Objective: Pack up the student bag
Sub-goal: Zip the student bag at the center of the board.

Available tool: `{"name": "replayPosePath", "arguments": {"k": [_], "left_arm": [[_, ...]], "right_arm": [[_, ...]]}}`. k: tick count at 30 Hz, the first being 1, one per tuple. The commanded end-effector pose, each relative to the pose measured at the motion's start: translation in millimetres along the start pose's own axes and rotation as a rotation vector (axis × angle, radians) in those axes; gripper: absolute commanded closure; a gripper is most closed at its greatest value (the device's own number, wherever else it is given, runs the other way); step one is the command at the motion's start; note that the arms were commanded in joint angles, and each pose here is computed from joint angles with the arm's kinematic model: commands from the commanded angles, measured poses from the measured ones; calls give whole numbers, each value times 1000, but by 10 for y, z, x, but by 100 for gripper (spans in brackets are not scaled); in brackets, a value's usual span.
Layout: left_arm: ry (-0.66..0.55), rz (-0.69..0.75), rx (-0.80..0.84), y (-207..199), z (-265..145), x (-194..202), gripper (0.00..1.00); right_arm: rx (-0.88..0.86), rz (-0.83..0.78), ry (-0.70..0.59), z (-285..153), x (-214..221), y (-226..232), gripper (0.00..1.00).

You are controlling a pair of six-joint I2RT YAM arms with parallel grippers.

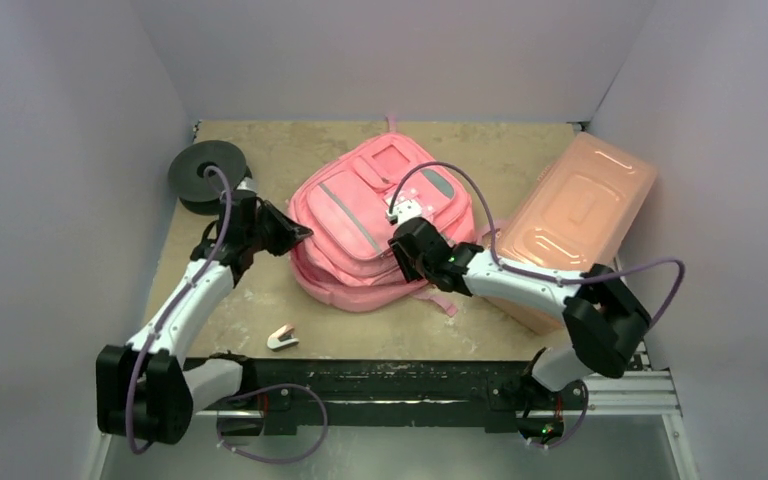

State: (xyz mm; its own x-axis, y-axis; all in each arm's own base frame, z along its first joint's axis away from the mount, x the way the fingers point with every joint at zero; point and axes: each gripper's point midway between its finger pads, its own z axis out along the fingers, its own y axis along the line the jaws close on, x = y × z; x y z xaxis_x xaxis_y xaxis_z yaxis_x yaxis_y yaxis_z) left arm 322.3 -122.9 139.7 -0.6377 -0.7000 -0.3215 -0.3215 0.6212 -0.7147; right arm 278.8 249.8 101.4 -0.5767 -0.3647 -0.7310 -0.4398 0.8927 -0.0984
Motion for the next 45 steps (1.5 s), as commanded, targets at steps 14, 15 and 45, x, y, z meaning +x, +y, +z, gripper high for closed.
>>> {"name": "replayPosePath", "arguments": {"k": [14,15,45], "left_arm": [[-112,34,105,-166,-644,13,100],[-119,40,106,-186,-659,-11,100],[-92,99,169,-529,-883,-169,100]], "right_arm": [[70,21,-57,709,-668,-210,43],[62,13,-59,631,-612,-233,38],[-164,-94,40,940,-150,-428,52]]}}
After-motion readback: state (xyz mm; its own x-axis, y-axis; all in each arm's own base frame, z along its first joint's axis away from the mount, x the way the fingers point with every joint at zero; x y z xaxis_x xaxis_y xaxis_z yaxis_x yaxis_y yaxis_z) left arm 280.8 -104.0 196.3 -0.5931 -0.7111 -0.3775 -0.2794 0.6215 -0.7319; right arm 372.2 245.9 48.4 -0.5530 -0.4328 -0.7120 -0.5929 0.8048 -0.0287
